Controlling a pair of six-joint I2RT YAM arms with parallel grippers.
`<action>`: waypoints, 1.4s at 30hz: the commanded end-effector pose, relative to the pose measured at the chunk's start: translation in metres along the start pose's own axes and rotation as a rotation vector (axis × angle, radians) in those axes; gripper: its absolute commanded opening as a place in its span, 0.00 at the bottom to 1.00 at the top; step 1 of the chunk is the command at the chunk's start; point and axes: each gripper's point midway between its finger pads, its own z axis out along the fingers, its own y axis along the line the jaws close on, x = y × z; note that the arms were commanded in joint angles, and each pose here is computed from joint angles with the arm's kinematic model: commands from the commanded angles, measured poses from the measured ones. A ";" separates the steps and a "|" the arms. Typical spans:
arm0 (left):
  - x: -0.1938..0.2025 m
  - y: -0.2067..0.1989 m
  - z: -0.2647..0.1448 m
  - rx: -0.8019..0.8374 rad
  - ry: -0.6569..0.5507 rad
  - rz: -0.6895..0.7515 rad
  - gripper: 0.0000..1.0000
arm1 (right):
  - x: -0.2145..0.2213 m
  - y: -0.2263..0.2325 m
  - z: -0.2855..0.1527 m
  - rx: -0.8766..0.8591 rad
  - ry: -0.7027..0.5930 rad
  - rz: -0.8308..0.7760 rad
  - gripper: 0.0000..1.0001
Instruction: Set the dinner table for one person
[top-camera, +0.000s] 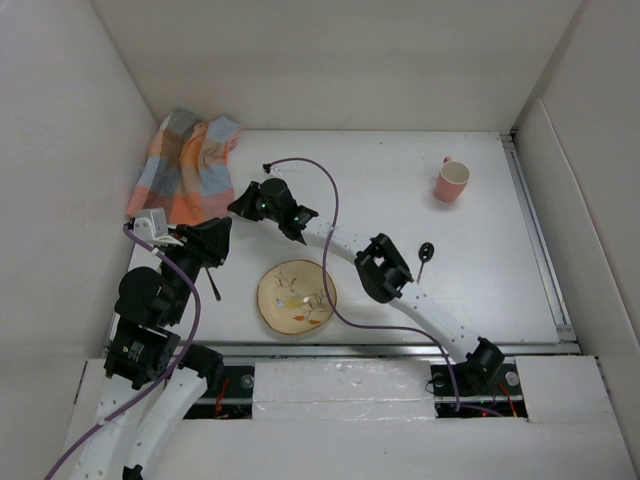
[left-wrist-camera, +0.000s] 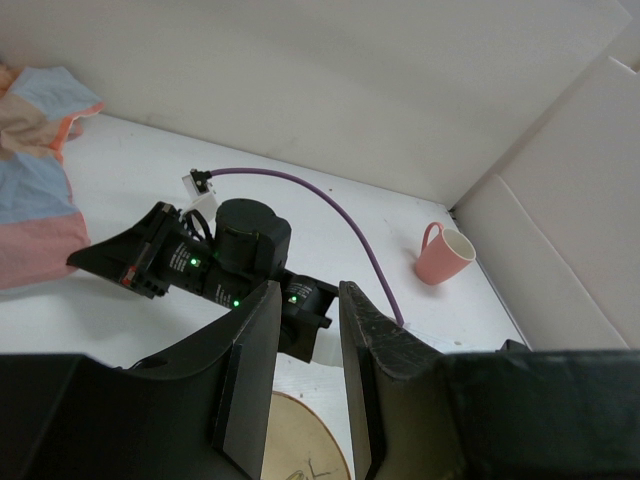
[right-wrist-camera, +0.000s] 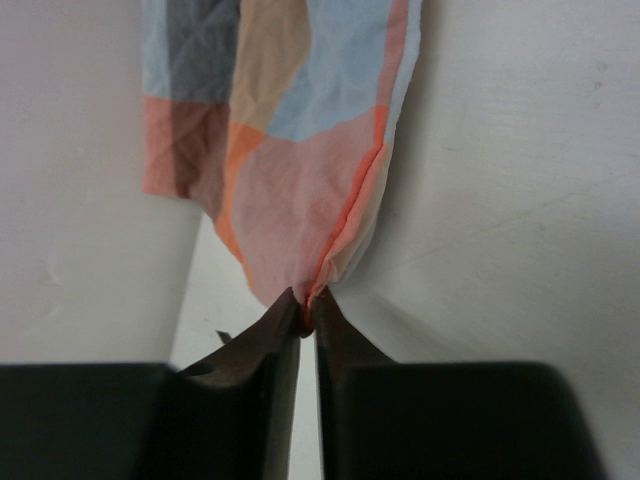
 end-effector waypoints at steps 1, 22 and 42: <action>-0.004 -0.001 0.002 0.003 -0.019 0.004 0.27 | -0.039 0.044 -0.011 -0.111 -0.105 -0.029 0.09; 0.089 0.031 0.069 -0.198 0.322 -0.094 0.28 | -0.297 -0.083 -0.274 0.300 -0.572 -0.270 0.00; 0.268 0.142 0.086 -0.609 0.593 -0.187 0.45 | -0.268 -0.118 -0.314 0.265 -0.495 -0.284 0.00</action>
